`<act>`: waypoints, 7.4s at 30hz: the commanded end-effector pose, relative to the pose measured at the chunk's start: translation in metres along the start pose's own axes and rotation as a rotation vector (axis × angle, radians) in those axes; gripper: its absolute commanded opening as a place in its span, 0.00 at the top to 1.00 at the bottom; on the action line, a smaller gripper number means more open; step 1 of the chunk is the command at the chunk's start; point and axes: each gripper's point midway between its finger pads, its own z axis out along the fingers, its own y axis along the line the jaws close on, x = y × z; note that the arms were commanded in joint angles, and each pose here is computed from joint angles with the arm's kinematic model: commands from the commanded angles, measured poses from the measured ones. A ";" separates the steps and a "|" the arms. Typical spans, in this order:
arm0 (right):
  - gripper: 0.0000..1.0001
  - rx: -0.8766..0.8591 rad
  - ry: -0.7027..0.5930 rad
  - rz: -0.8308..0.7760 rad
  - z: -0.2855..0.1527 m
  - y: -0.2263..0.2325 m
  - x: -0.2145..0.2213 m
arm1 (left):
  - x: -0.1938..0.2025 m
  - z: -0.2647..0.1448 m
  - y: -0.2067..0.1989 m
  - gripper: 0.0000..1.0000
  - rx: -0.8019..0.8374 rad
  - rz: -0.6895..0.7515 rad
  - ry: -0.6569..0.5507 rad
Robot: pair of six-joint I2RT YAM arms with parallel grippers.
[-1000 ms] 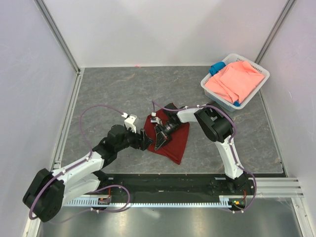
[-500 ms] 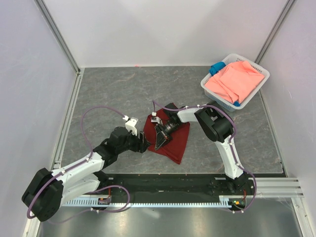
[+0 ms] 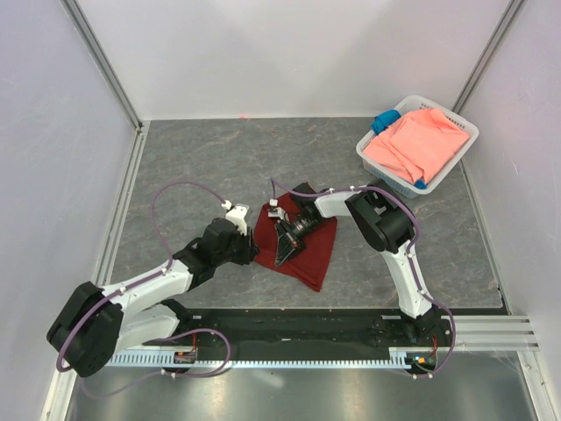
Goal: Fold the napkin, place the utensils inside, and roll it up
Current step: Roll the napkin with the utensil
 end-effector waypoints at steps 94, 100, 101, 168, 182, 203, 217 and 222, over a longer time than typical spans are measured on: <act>1.00 0.106 0.122 -0.305 0.007 0.012 0.045 | 0.004 -0.018 -0.001 0.14 0.117 -0.401 0.089; 1.00 0.092 0.115 -0.276 0.004 0.002 0.043 | 0.011 -0.014 0.004 0.20 0.085 -0.444 0.114; 1.00 0.091 0.115 -0.276 0.003 0.001 0.043 | 0.014 -0.012 0.004 0.21 0.085 -0.448 0.123; 0.24 1.308 -0.128 -0.608 -0.038 0.000 0.095 | 0.019 0.009 0.027 0.98 -0.036 -0.424 0.391; 0.61 1.305 -0.024 -0.592 -0.034 -0.018 0.109 | 0.017 0.009 0.029 0.98 -0.037 -0.426 0.388; 0.94 0.231 0.178 -0.383 0.008 0.037 0.131 | 0.022 0.010 0.038 0.98 -0.088 -0.422 0.460; 0.92 0.265 0.127 -0.256 -0.014 -0.010 0.123 | 0.031 0.018 0.051 0.98 -0.136 -0.426 0.507; 0.63 0.351 0.051 -0.306 -0.029 0.010 0.104 | 0.030 0.018 0.044 0.98 -0.099 -0.433 0.508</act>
